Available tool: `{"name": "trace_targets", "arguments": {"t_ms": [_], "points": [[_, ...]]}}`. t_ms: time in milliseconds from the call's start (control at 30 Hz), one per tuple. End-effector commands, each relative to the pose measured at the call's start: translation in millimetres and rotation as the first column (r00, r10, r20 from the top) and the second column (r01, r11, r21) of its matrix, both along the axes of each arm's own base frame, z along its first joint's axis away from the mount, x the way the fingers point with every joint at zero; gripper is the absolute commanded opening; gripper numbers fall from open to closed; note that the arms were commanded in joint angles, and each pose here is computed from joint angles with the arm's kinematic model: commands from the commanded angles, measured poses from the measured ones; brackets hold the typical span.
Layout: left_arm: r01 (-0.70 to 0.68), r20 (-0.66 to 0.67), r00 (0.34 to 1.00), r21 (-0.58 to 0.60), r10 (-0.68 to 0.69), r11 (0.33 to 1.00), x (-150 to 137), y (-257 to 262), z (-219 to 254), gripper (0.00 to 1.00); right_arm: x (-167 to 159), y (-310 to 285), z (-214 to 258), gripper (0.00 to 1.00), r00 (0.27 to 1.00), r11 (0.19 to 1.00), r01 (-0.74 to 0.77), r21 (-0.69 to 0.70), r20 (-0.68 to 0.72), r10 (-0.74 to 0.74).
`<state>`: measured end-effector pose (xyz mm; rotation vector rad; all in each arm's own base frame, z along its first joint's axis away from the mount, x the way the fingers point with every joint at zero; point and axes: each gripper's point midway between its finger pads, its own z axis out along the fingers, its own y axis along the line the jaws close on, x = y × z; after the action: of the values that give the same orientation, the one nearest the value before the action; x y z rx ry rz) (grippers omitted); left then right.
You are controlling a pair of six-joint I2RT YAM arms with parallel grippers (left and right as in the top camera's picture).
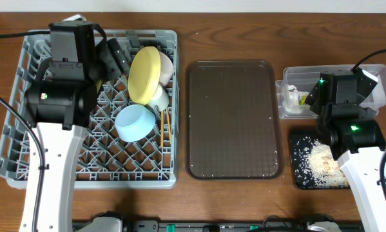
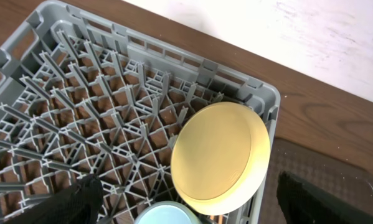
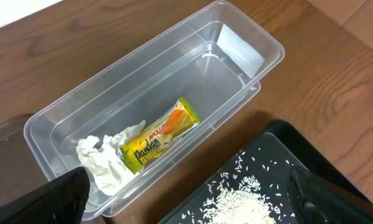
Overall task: Sort waste into correct bins and load items into the dishwasher rack
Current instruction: 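Release the yellow plate and pull the left gripper back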
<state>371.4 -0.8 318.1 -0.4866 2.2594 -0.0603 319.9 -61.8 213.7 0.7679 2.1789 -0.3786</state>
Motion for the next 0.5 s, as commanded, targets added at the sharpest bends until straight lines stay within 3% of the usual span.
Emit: {"name": "trace_targets", "arguments": {"t_ms": [0, 467], "points": [[-0.011, -0.005, 1.0, -0.009, 0.011, 1.0, 0.3, 1.2, -2.0, 0.91, -0.5, -2.9, 6.9, 0.99, 1.0, 1.0, 0.02, -0.002, 0.023, -0.019], [-0.011, -0.005, 1.0, -0.01, 0.011, 1.0, 0.3, 1.1, -2.0, 0.92, -0.1, -1.0, 7.0, 0.99, 1.0, 1.0, 0.013, -0.002, 0.023, -0.013]]}}
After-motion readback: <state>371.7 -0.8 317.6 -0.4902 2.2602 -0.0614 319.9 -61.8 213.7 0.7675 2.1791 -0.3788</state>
